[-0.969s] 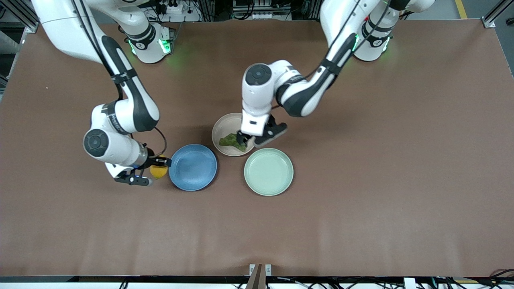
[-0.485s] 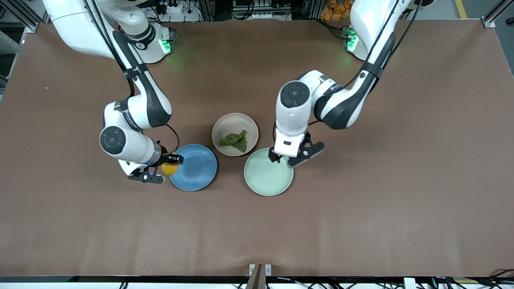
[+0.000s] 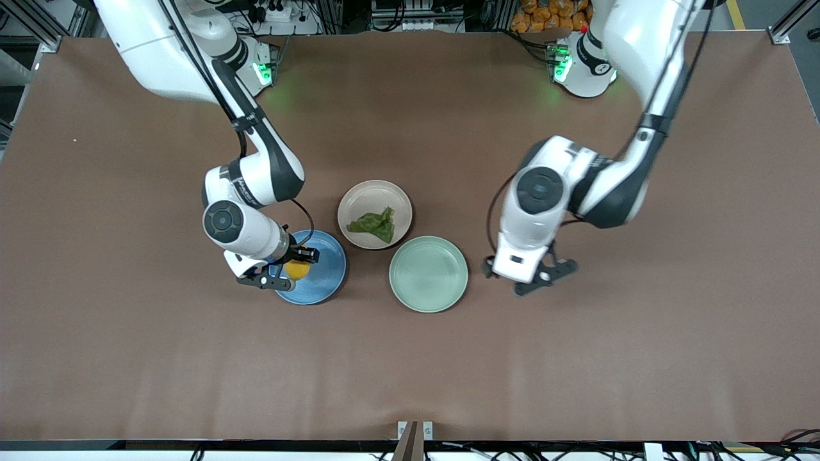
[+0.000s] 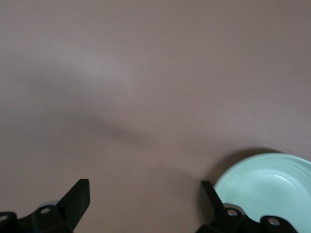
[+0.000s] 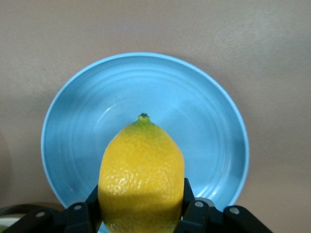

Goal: Place lemon and lettuce in plates
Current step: 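Lower the lemon onto the blue plate while the left gripper withdraws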

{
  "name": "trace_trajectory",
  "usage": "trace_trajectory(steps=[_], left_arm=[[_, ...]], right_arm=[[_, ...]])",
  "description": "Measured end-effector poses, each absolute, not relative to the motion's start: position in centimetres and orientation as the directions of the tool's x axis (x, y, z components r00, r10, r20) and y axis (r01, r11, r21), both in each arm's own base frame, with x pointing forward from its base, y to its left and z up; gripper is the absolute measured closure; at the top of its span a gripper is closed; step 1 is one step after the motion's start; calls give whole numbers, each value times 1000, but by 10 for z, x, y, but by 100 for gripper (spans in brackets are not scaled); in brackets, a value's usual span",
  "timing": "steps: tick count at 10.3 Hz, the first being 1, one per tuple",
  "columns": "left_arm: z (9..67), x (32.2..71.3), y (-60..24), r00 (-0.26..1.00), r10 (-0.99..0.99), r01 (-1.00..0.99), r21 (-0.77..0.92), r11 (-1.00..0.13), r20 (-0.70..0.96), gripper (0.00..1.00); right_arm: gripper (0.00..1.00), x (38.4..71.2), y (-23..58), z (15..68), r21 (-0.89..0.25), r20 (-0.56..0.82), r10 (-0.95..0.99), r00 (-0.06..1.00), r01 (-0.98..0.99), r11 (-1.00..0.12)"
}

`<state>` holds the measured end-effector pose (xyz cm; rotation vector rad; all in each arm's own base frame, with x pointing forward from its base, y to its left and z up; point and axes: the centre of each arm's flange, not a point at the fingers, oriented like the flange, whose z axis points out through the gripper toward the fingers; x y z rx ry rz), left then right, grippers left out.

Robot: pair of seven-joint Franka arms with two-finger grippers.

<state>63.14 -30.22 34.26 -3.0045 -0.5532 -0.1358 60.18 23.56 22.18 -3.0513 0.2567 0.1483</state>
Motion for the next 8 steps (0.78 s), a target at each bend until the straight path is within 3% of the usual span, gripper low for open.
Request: trace_trajectory(steps=[4,8], left_arm=[[357,662,-220,949,302,310,-85,-947,93,0],[355,650,-204,957,288,284,-85,-955,-41,0]], right_arm=[[37,598,244,201,-66,-104,-152,983,-159,-985],[37,597,246,198,-65,-105,-149,983,-156,-986]])
